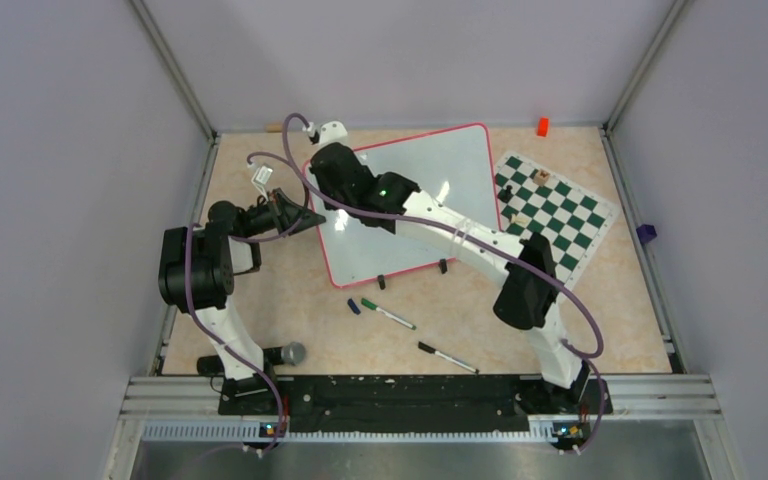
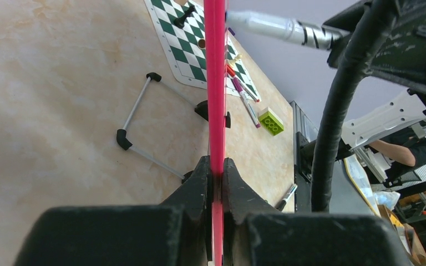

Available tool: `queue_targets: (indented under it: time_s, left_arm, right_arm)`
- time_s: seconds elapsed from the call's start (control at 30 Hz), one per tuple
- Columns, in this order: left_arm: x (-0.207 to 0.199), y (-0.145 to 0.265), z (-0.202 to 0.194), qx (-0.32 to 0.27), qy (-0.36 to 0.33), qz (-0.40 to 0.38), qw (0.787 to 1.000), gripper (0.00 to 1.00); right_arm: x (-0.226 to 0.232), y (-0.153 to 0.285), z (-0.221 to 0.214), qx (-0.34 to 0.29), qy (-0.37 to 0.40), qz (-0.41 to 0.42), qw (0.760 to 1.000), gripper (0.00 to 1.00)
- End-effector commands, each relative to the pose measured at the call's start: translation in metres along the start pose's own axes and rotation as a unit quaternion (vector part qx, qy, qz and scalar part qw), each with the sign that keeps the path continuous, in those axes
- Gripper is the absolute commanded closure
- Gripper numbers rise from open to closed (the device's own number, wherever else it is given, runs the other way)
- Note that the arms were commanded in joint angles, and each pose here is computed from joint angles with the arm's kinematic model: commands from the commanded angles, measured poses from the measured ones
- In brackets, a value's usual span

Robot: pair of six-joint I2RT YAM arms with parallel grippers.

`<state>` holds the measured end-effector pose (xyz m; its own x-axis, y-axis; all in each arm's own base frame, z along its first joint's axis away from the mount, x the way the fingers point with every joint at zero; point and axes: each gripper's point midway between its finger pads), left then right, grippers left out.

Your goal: Write a sentence on the whiteboard

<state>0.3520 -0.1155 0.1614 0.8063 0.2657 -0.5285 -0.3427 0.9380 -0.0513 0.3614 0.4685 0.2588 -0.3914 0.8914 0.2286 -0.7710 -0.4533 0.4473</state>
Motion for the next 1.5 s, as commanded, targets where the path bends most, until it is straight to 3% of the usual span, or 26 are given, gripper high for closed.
queue_targets:
  time_s: [0.0, 0.33, 0.8, 1.47]
  left_arm:
    - [-0.016, -0.002, 0.015, -0.004, -0.092, -0.017, 0.996, 1.00]
    - [-0.016, -0.001, 0.015, -0.005, -0.092, -0.016, 0.996, 1.00]
    - [-0.016, -0.001, 0.016, -0.005, -0.092, -0.017, 0.996, 1.00]
    - [-0.016, -0.001, 0.015, -0.004, -0.092, -0.017, 0.996, 1.00]
  right_arm:
    - [0.002, 0.016, 0.004, 0.003, -0.006, 0.010, 1.000, 1.00]
    - [0.000, 0.022, 0.000, 0.009, -0.008, 0.010, 1.000, 1.00]
    - [0.015, 0.048, 0.057, -0.057, -0.007, 0.048, 0.997, 1.00]
    - [0.005, 0.031, 0.065, -0.079, 0.001, 0.015, 0.997, 1.00]
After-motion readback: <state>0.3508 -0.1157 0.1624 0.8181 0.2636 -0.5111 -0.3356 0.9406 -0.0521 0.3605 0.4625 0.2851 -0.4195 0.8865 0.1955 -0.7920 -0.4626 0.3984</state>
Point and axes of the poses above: each gripper's point midway between its finger pads, its own y axis back along the fingers, its own x axis along the line the jaws close on, z = x × y, and after that the axes turned 11 degrees about -y, right-handed
